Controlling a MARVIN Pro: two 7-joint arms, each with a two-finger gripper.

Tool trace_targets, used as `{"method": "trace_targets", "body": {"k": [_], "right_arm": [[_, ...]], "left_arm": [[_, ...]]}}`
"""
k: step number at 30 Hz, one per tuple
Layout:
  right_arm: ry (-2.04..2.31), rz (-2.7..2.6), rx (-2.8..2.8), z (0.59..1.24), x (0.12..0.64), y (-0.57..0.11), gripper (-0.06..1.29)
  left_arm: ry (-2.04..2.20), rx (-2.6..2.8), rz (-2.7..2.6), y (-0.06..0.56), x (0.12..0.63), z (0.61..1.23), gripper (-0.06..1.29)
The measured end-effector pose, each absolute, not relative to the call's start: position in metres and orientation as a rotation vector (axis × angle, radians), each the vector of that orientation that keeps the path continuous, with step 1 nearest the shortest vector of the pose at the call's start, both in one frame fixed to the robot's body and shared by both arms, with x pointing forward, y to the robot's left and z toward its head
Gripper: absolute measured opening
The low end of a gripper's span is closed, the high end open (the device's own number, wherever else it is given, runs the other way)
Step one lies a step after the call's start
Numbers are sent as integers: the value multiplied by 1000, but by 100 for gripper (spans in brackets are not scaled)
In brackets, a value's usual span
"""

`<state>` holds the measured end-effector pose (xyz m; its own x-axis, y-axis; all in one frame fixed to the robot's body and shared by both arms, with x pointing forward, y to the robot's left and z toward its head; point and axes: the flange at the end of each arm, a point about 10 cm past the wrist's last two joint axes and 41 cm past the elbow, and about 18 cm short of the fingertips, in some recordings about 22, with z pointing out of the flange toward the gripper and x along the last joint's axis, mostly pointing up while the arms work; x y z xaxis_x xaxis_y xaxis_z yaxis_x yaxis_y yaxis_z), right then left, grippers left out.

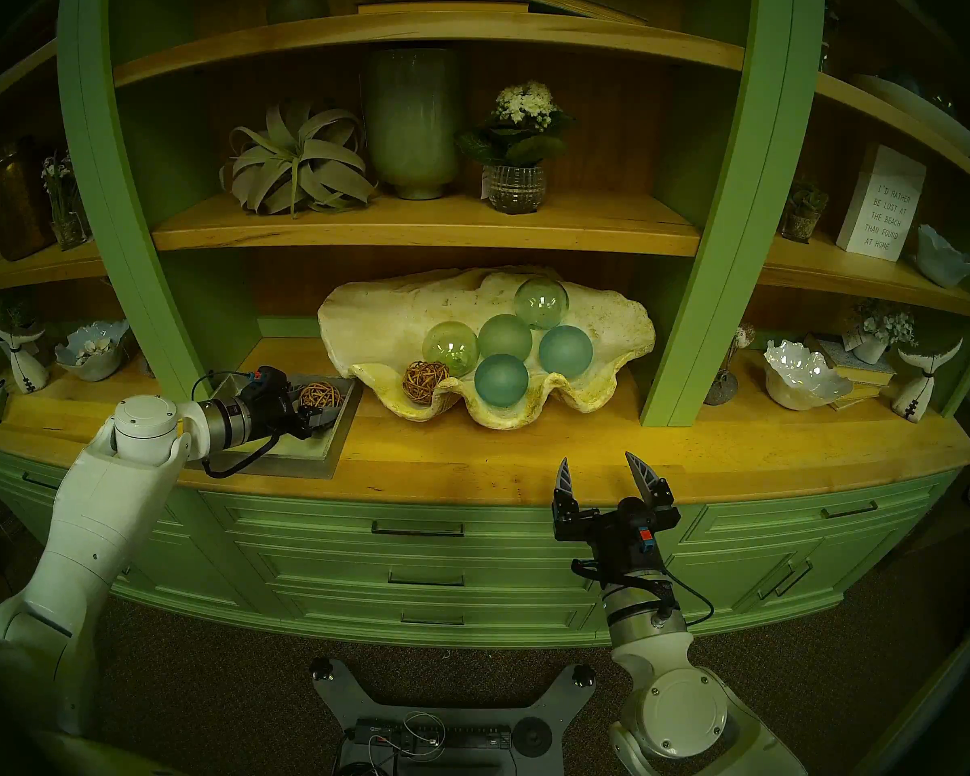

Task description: Put wooden balls into bowl

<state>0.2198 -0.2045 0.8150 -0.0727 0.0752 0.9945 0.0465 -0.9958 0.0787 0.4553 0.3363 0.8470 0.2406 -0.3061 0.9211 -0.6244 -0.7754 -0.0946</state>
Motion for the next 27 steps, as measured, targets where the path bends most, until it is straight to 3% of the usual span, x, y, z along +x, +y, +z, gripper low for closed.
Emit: {"method": "trace_targets", "body": {"k": [27], "right_arm": [[140, 2280, 2127, 814, 220, -204, 123]], "left_arm": [[-936, 2040, 1932, 370, 403, 947, 73]]}}
